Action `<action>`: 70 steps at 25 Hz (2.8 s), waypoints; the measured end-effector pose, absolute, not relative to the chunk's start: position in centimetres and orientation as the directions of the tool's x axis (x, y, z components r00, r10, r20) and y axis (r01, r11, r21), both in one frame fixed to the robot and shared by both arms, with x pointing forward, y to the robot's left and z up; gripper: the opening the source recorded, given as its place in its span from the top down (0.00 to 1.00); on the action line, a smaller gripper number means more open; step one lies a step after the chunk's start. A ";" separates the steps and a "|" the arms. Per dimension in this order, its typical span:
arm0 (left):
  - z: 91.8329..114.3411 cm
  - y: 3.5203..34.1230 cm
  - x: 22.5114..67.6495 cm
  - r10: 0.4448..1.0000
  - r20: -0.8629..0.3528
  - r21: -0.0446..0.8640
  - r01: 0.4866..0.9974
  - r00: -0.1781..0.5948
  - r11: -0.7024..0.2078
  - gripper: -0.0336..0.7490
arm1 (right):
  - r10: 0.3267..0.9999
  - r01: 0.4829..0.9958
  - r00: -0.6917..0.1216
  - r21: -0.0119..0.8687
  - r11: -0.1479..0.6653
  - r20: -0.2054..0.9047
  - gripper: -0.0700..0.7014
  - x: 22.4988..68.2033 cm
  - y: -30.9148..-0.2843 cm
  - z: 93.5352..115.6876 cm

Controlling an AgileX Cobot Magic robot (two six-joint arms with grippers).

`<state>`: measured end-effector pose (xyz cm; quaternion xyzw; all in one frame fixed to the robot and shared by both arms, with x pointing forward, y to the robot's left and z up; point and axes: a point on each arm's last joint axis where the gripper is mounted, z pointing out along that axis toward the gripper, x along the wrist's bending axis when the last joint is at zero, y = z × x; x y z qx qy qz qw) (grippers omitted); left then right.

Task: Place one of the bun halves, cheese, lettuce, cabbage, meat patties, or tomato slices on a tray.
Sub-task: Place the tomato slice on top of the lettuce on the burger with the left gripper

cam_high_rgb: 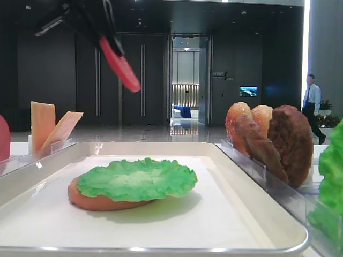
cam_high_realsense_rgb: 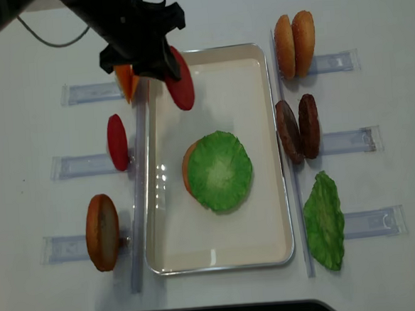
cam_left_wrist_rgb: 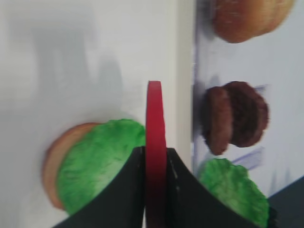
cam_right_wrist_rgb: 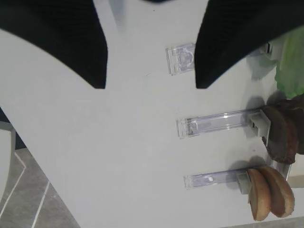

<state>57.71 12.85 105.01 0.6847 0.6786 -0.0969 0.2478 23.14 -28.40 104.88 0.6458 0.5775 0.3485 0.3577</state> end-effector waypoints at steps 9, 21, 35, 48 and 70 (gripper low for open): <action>104.3 7.6 56.0 0.804 -0.556 0.234 0.968 0.210 -0.091 0.88 | 0.995 0.497 0.090 0.865 -0.077 0.037 0.40 23.1 -28.4 104.9; 99.2 5.8 53.3 0.842 -0.510 0.076 0.985 0.174 -0.157 0.88 | 0.995 0.497 0.090 0.865 -0.077 0.037 0.40 23.1 -28.4 104.9; 100.1 6.6 52.8 0.858 -0.472 0.101 0.979 0.203 -0.176 0.88 | 0.995 0.497 0.090 0.865 -0.077 0.037 0.40 23.1 -28.4 104.9; 97.9 7.9 51.2 0.853 -0.484 0.094 0.981 0.194 -0.171 0.88 | 0.995 0.497 0.090 0.865 -0.077 0.037 0.40 23.1 -28.4 104.9; 97.6 8.7 52.1 0.860 -0.449 0.199 0.965 0.245 -0.171 0.88 | 0.995 0.497 0.090 0.865 -0.077 0.037 0.40 23.1 -28.4 104.9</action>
